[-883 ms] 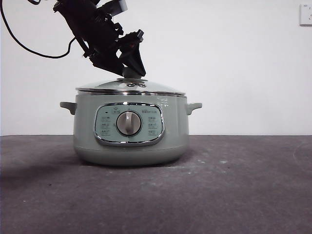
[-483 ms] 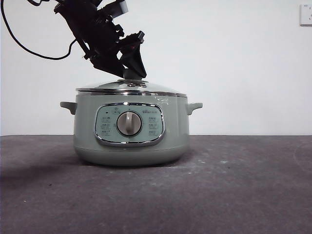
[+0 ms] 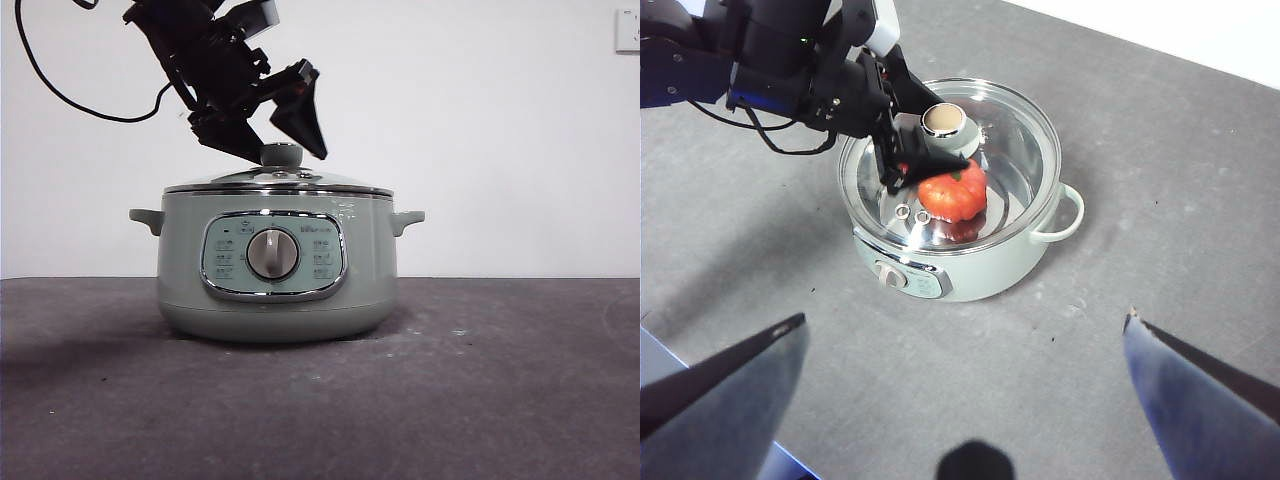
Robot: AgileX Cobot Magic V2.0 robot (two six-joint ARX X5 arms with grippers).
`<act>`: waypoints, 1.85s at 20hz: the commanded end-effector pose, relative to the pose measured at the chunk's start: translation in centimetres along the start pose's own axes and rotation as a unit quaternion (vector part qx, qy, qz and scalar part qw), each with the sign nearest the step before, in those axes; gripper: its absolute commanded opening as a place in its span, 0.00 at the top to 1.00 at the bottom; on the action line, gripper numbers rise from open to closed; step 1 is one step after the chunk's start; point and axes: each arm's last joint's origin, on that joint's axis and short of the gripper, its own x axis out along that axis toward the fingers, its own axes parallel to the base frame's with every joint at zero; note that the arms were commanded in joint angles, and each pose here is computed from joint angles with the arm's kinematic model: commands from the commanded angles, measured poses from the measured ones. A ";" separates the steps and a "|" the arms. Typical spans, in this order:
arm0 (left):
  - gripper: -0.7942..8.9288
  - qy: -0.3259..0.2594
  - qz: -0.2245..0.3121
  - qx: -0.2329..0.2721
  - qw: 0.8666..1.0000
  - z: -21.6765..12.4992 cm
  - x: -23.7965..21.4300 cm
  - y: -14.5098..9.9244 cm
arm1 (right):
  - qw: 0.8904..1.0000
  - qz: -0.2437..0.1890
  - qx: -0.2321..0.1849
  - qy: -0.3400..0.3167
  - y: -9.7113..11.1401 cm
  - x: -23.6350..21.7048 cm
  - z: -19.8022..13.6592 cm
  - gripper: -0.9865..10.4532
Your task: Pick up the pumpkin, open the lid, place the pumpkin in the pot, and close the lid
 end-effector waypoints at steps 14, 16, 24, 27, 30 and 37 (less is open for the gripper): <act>0.44 -0.006 0.019 0.004 1.000 2.1 -14.4 -3.0 | 0.997 0.070 0.007 0.042 0.4 0.0 -0.8 0.40; 0.48 0.004 0.001 -0.007 1.000 1.5 -18.1 -4.0 | 0.994 0.091 0.009 0.055 0.5 0.1 -0.9 0.49; 0.92 -0.041 -0.028 0.002 0.999 -0.6 -27.7 -6.8 | 0.986 0.155 0.002 0.055 0.9 0.1 -0.9 0.91; 0.92 -0.046 -0.026 0.004 0.999 -0.7 -28.1 -6.9 | 0.987 0.152 0.014 0.056 0.9 0.1 -0.9 0.91; 0.92 -0.041 -0.025 0.002 0.999 -0.7 -28.0 -6.9 | 0.987 0.152 0.014 0.052 0.9 -0.3 -1.0 0.91; 0.92 -0.035 0.007 0.017 0.999 -0.8 -28.0 -6.7 | 0.987 0.152 0.013 0.049 0.9 -0.5 -1.1 0.91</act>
